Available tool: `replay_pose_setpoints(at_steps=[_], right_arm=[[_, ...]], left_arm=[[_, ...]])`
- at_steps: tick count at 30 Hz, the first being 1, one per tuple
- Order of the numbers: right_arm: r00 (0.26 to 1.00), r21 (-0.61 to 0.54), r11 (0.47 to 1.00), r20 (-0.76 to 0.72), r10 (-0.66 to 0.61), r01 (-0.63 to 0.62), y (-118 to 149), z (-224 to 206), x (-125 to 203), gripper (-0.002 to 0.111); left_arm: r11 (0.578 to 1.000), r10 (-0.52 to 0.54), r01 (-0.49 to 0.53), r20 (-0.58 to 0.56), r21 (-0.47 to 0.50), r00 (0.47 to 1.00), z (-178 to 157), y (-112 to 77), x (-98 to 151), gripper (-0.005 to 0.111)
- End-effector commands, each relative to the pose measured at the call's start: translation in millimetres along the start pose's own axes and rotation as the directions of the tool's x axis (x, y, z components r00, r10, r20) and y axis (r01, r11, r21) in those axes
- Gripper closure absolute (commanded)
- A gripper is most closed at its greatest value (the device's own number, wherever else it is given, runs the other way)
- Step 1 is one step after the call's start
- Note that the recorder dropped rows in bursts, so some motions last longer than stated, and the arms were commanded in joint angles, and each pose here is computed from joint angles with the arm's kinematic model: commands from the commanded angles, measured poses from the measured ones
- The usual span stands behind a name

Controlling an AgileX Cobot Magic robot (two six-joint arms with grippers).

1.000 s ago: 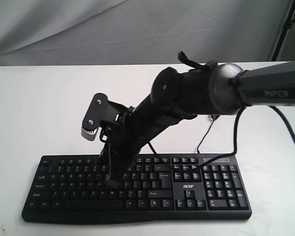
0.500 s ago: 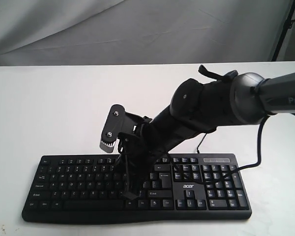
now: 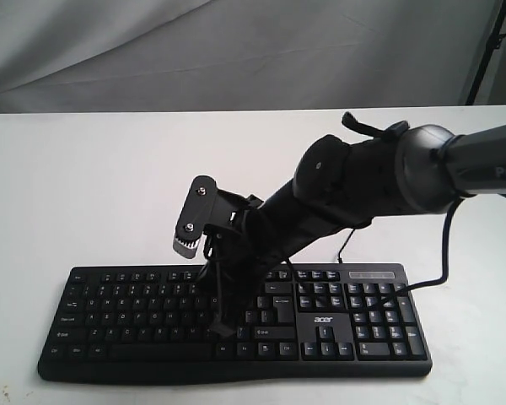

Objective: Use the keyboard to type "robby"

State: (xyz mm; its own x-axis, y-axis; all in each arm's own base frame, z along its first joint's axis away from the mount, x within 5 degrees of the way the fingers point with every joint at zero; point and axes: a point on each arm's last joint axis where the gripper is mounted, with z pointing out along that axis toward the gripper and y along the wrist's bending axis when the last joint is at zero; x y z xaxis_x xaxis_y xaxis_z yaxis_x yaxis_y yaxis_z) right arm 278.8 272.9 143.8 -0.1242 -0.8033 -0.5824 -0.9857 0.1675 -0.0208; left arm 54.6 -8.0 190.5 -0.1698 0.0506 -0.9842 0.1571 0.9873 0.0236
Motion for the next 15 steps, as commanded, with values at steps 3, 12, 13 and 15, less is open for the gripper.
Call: replay_pose_setpoints(at_steps=[3,12,13,15], right_arm=[[1.0,0.012,1.0,0.0,-0.005,0.005,-1.4,-4.0,0.2,0.108],[1.0,0.007,1.0,-0.002,0.006,-0.006,-1.1,-3.4,0.7,0.108],[1.0,0.007,1.0,-0.004,0.006,-0.006,-1.1,-3.4,0.8,0.108],[1.0,0.007,1.0,-0.005,0.004,-0.004,-1.1,-3.4,0.9,0.108]], left_arm=[[1.0,0.003,-0.003,0.005,0.005,1.0,0.1,-0.3,0.8,0.107],[1.0,0.003,-0.003,0.005,0.005,1.0,0.1,-0.3,0.8,0.107],[1.0,0.003,-0.003,0.005,0.005,1.0,0.1,-0.3,0.8,0.107],[1.0,0.003,-0.003,0.005,0.005,1.0,0.1,-0.3,0.8,0.107]])
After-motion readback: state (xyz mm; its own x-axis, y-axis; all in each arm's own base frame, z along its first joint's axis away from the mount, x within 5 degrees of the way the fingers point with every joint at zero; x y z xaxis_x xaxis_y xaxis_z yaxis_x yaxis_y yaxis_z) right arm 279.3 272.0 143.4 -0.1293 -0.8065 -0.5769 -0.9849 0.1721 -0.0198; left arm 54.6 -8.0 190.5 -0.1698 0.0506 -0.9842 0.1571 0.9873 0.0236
